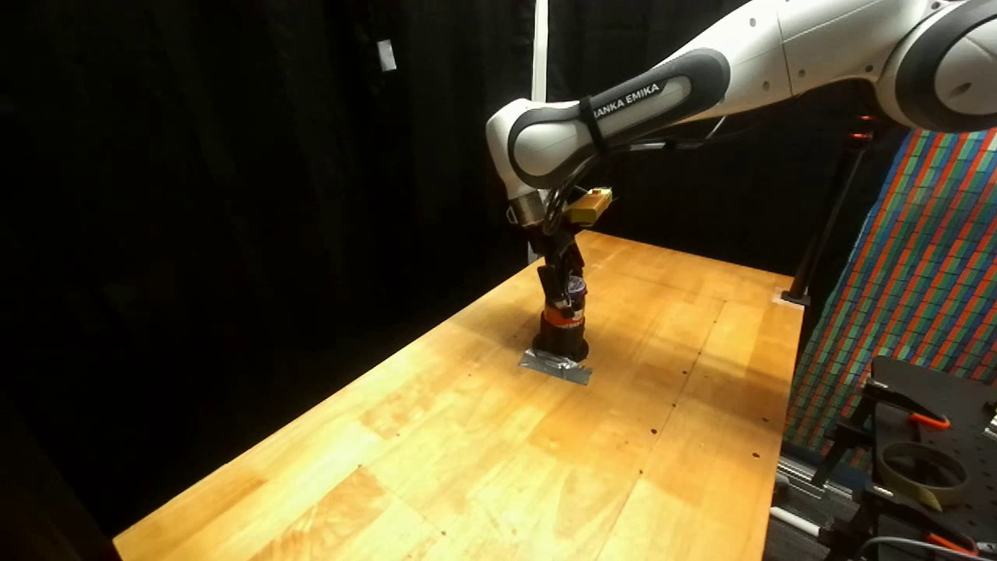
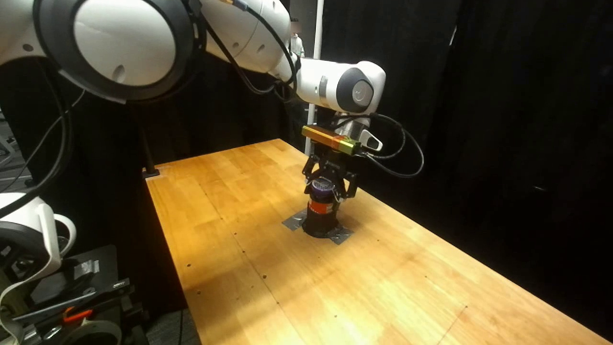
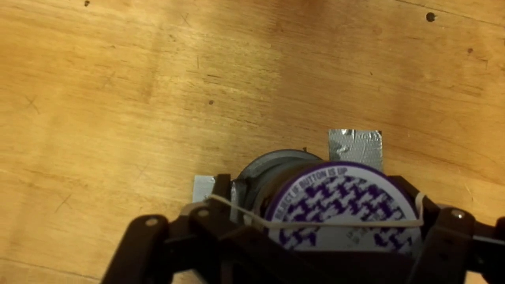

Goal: Put the elastic around the bottle

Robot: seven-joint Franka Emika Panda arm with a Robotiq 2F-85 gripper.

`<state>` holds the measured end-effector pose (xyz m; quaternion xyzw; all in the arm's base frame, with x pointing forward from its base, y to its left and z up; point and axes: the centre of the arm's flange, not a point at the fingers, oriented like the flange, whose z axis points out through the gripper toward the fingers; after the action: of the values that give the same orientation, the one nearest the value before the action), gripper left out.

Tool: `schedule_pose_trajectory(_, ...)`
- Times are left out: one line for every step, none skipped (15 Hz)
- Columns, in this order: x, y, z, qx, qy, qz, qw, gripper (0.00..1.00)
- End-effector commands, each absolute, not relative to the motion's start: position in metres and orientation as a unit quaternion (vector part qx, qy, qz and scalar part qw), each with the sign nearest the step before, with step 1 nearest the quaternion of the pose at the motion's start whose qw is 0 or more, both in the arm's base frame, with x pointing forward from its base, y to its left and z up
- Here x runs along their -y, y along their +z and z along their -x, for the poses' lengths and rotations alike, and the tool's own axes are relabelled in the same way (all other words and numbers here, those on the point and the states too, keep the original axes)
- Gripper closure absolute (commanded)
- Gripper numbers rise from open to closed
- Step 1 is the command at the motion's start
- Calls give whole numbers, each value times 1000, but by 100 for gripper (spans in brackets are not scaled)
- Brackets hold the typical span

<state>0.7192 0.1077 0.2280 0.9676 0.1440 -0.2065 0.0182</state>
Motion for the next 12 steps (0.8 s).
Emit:
schedule_pose_trajectory(-91,238,-670,-131,-188,-973,21,0)
schedule_pose_trajectory(-90,239,-665,-127,-181,-975,22,0)
schedule_pose_trajectory(-89,242,-660,-122,-174,-977,22,0)
schedule_pose_trajectory(-88,243,-656,-120,-169,-978,22,0)
schedule_pose_trajectory(-87,244,-652,-116,-165,-979,23,0)
schedule_pose_trajectory(-86,245,-648,-114,-162,-980,23,0)
schedule_pose_trajectory(-85,245,-643,-111,-158,-981,23,0)
schedule_pose_trajectory(-84,245,-639,-109,-156,-982,24,0)
schedule_pose_trajectory(-83,244,-633,-107,-151,-982,25,0)
schedule_pose_trajectory(-82,243,-628,-105,-143,-984,28,0)
schedule_pose_trajectory(-82,242,-623,-105,-136,-985,29,0)
schedule_pose_trajectory(-82,240,-618,-108,-120,-986,35,25)
